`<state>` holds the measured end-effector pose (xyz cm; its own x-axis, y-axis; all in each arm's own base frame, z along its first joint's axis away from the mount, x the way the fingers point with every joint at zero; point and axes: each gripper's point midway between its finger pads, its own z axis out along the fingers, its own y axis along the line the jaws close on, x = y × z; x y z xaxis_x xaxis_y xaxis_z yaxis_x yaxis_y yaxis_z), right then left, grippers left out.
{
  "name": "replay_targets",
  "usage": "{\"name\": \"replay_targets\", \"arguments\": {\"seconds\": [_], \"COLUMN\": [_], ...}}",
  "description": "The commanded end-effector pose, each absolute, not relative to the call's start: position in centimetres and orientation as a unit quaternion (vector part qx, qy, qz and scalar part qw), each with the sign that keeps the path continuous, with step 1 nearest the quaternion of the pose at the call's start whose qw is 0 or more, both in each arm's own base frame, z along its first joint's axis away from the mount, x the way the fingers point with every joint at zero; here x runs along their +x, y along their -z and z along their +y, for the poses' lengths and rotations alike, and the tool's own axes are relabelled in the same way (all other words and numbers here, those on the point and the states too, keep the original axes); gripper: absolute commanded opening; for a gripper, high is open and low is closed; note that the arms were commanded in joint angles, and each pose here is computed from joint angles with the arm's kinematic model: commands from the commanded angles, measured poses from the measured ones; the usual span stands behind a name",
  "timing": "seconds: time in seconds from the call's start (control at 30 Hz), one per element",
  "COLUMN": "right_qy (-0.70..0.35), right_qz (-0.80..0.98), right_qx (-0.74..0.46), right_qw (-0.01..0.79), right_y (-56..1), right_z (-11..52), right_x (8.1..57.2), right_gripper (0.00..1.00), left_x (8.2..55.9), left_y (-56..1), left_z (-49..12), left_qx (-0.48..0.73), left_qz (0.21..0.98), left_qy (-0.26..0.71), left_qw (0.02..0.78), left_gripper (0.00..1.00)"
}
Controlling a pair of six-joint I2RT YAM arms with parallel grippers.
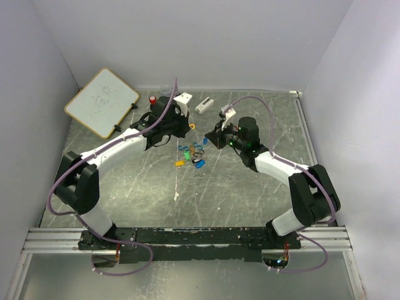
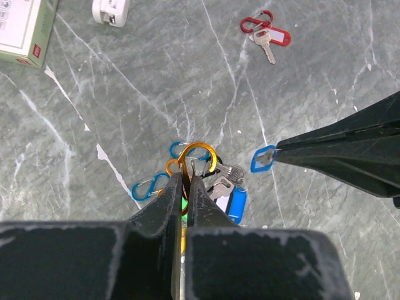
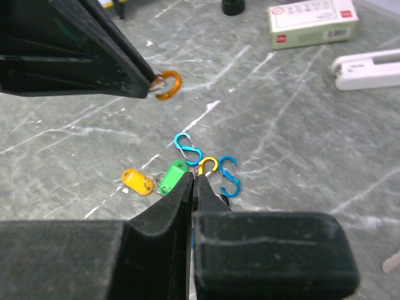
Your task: Put the keys on the keyring
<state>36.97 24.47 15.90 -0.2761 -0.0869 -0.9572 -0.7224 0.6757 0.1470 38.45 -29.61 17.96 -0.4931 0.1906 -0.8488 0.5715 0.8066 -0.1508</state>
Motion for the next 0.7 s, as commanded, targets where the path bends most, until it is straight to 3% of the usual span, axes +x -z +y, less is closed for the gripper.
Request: {"name": "replay_targets", "arguments": {"seconds": [0.0,0.67], "right_qy": [-0.337,-0.360], "right_qz": [0.694,0.685], "right_qx": [-0.312,-0.317], "right_qw": [0.554,0.549], "right_y": [-17.2,-18.0], "right_z": [26.1,27.2], "right_x": [36.6,37.1], "right_gripper": [0.00,0.00], "left_x": [38.0,37.3], "left_y": [-18.0,-17.1], "left_z": [-31.0,-33.4], "left_qx": [0.252,0.283], "left_qz": [0.831,0.834], "left_qy": [0.227,0.221], "left_qw": [0.441,0.419], "left_gripper": [0.07,0.07]}}
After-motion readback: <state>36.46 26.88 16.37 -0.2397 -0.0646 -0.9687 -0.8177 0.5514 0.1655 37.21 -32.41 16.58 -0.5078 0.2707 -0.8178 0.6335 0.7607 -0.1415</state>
